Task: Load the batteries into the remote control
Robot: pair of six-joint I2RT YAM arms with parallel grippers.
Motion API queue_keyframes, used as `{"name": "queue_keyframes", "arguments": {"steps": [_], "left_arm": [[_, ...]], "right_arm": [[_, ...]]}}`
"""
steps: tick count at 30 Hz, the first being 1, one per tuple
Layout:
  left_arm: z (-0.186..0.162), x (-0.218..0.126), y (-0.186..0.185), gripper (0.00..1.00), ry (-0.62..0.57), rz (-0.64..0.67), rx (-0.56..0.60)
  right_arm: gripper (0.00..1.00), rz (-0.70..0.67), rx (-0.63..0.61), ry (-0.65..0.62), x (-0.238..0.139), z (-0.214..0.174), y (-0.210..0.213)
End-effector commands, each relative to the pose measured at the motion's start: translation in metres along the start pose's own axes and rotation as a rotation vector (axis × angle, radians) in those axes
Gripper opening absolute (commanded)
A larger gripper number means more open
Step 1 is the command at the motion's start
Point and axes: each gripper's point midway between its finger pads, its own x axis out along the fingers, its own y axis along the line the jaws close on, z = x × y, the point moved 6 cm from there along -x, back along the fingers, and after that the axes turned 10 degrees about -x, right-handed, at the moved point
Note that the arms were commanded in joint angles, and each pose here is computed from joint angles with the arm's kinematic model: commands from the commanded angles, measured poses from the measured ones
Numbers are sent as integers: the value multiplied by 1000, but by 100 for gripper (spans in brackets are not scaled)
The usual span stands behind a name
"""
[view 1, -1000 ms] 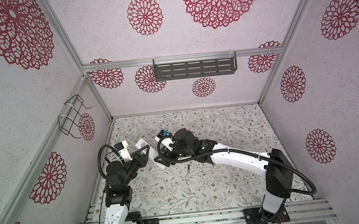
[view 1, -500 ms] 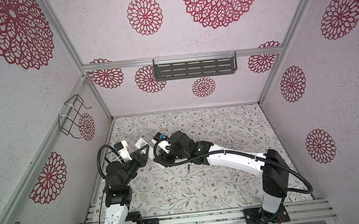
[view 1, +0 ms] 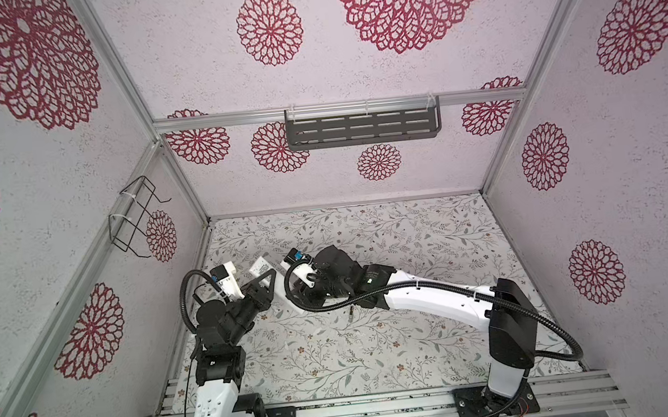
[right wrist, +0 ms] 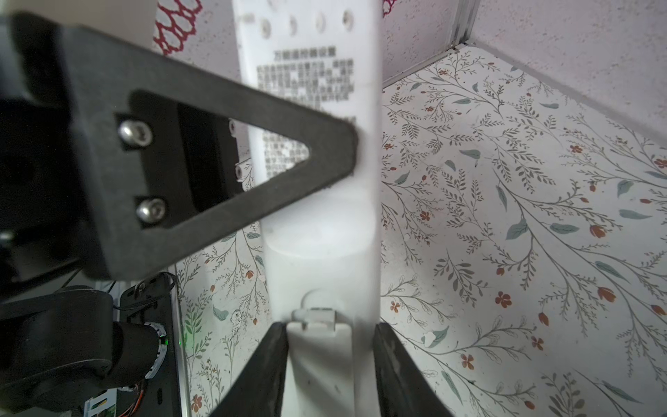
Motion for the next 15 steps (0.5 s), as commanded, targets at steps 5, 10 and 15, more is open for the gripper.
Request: {"name": "queue_keyframes", "arguments": {"steps": [5, 10, 15], "left_arm": [[7, -2, -14, 11, -20, -61, 24], [7, -2, -14, 11, -21, -58, 25], [7, -1, -12, 12, -23, -53, 25]], "right_arm": [[36, -20, -23, -51, -8, 19, 0], [32, -12, -31, -66, -10, 22, 2], [30, -15, -34, -73, -11, 24, 2]]}}
